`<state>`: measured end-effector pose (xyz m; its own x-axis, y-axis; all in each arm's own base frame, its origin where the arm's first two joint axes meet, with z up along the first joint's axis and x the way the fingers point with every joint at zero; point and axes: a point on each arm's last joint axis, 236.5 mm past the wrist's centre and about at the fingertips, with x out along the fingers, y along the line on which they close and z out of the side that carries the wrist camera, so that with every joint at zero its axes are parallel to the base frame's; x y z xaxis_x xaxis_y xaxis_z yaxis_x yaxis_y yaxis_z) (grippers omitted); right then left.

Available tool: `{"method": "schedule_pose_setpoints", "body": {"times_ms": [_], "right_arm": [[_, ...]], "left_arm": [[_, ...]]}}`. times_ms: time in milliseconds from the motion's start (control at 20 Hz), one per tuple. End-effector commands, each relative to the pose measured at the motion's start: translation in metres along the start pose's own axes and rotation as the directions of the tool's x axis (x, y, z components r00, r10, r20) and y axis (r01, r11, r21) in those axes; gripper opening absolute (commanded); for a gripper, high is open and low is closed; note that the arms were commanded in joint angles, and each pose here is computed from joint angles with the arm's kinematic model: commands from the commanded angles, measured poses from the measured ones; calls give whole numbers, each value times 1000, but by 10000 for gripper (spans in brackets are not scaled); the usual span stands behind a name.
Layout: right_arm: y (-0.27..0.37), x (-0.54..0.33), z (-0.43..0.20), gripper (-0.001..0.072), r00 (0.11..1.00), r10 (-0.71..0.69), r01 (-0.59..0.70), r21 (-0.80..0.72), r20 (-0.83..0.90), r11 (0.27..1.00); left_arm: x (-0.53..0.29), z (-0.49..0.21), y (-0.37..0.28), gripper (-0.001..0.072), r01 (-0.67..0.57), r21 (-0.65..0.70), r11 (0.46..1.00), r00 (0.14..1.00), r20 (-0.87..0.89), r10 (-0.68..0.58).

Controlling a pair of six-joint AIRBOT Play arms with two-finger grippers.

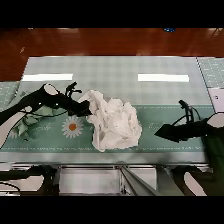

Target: Fold the shirts.

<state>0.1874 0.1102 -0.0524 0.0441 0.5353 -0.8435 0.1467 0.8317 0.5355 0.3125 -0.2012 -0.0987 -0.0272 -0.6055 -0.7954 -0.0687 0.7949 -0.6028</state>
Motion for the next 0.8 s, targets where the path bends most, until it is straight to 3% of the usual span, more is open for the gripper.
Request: {"method": "schedule_pose_setpoints", "body": {"times_ms": [0,550,700,750], "right_arm": [[12,24,-13,408,997,9,-10,-17,-72,1000],[37,89,24,405,979,171,-158,116,-113,981],[49,94,36,363,974,195,-183,105,-116,978],[55,96,37,314,973,195,-185,83,-127,979]], "left_arm": [[-1,-1,-3,24,7,14,1000,1000,-7,-7],[-1,-2,-4,24,9,14,1000,1000,-14,-8],[-1,-1,-3,25,8,14,1000,1000,-10,-8],[-1,-1,-3,25,8,13,1000,1000,-10,-8]]}}
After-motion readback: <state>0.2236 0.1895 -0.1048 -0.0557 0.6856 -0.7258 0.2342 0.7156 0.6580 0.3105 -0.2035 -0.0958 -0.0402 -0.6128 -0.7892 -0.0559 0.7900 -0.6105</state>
